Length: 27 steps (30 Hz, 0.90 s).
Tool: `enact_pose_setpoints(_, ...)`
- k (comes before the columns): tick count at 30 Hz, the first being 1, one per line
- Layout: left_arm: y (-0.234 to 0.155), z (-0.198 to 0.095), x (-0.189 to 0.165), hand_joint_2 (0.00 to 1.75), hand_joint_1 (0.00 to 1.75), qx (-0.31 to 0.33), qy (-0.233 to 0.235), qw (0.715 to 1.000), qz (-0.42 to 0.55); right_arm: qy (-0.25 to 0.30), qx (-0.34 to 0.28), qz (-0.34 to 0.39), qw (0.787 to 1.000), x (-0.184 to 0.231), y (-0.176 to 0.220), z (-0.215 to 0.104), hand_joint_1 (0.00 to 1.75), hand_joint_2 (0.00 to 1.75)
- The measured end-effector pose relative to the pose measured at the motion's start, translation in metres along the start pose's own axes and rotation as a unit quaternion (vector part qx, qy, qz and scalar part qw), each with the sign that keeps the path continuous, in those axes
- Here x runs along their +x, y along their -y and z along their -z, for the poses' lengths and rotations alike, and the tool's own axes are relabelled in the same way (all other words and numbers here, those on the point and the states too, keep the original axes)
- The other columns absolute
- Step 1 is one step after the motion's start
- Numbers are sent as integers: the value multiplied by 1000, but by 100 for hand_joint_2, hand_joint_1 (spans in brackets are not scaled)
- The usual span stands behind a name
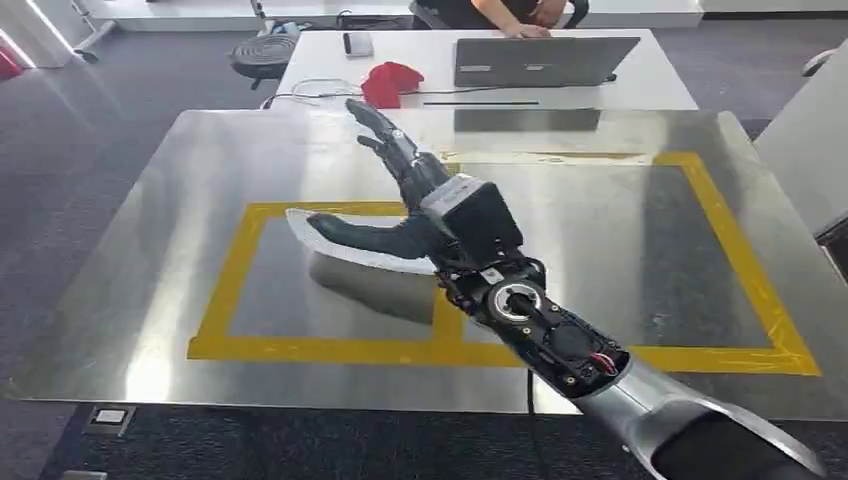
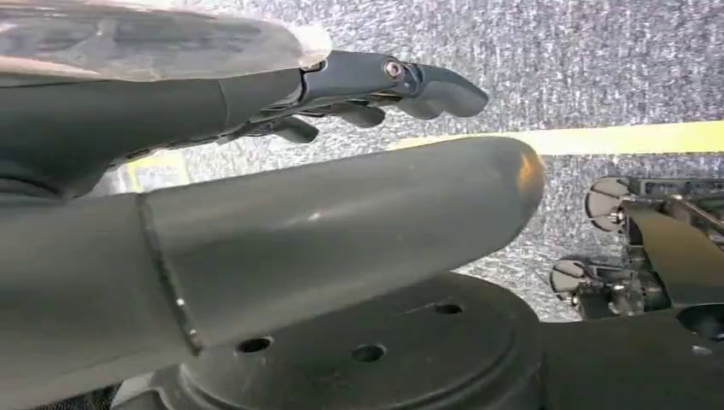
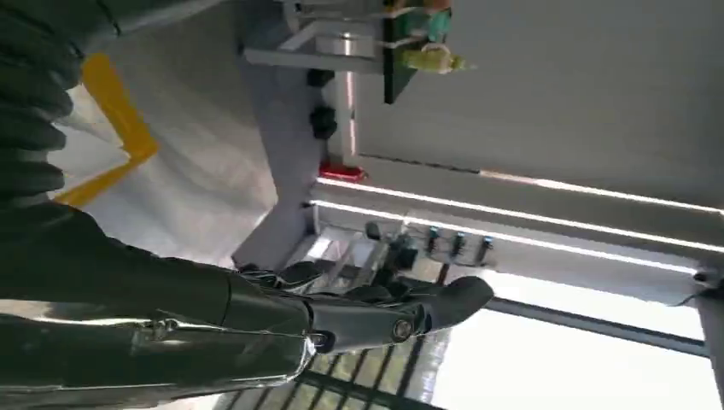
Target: Take the parts from the cabinet and place them on the table.
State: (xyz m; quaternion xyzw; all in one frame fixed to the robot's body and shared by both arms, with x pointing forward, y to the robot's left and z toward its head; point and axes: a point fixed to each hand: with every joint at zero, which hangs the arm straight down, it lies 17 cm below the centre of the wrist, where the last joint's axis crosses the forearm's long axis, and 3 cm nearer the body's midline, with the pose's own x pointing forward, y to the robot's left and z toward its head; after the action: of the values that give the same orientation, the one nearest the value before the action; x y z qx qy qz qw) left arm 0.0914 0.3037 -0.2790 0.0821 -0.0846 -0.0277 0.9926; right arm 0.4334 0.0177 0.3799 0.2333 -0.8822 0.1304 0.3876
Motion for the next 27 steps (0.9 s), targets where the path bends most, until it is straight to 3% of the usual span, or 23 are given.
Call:
enact_pose_setpoints(10, -1, 0, 1, 0, 0, 1, 8, 1000, -7, -40, -17, 29, 999, -24, 28, -72, 0, 0)
enact_pose_setpoints(27, 2, 0, 1, 0, 0, 0, -3, 1000, -18, -53, -33, 41, 997, -27, 52, -100, 0, 0)
